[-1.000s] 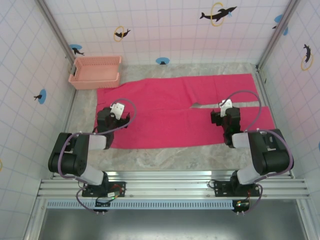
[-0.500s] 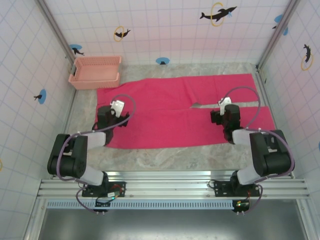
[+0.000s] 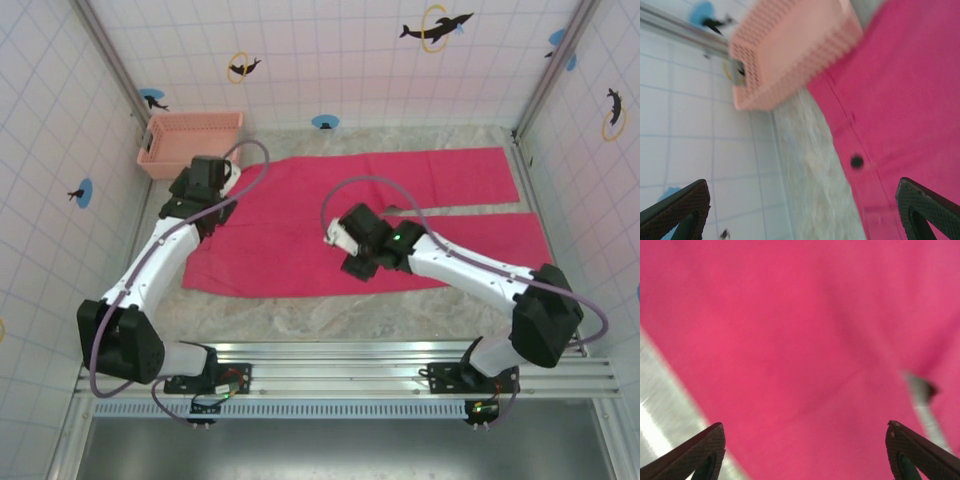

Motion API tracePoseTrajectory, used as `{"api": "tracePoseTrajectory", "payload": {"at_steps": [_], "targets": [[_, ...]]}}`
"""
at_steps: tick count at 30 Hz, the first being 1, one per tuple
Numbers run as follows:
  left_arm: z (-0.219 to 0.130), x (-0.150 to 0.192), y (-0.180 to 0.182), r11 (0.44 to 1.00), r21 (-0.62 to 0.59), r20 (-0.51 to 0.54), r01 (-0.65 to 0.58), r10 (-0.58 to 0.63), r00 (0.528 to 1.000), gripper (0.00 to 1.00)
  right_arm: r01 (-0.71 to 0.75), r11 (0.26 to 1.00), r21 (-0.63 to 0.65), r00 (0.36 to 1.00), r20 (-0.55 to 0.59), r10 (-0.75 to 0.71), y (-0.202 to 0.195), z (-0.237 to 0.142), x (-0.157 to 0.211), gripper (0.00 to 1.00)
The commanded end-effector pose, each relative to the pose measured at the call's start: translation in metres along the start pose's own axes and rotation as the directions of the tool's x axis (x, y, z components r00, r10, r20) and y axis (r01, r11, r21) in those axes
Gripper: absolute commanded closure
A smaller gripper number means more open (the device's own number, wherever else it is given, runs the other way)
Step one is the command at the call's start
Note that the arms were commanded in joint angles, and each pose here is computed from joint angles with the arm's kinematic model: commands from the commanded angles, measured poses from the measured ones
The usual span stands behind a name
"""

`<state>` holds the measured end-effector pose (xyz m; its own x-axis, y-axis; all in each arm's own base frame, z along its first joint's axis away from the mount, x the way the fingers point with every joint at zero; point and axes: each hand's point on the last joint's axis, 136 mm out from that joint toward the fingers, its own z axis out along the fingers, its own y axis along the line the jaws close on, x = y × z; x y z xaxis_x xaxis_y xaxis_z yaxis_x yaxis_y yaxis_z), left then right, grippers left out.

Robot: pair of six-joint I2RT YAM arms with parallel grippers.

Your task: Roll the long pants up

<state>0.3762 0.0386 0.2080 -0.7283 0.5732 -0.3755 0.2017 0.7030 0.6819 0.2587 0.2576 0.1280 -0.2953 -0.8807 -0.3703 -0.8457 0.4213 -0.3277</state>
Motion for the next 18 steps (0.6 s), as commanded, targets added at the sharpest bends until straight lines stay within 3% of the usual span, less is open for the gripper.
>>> {"api": "tracePoseTrajectory", "payload": {"at_steps": [1, 9, 18], "targets": [[-0.011, 0.043, -0.027, 0.978, 0.066, -0.108, -0.197, 0.203, 0.973, 0.03, 0.107, 0.988, -0.112, 0.963, -0.236, -0.131, 0.032, 0.008, 0.058, 0.20], [-0.029, 0.068, -0.045, 0.981, 0.063, -0.186, -0.186, 0.194, 0.963, 0.02, 0.094, 0.960, -0.263, 0.960, -0.233, -0.157, 0.065, 0.028, 0.065, 0.26], [-0.038, 0.077, -0.051, 0.972, 0.060, -0.228, -0.229, 0.237, 0.945, 0.03, 0.066, 0.962, -0.266, 0.940, -0.306, -0.149, 0.073, 0.075, 0.063, 0.37]]}}
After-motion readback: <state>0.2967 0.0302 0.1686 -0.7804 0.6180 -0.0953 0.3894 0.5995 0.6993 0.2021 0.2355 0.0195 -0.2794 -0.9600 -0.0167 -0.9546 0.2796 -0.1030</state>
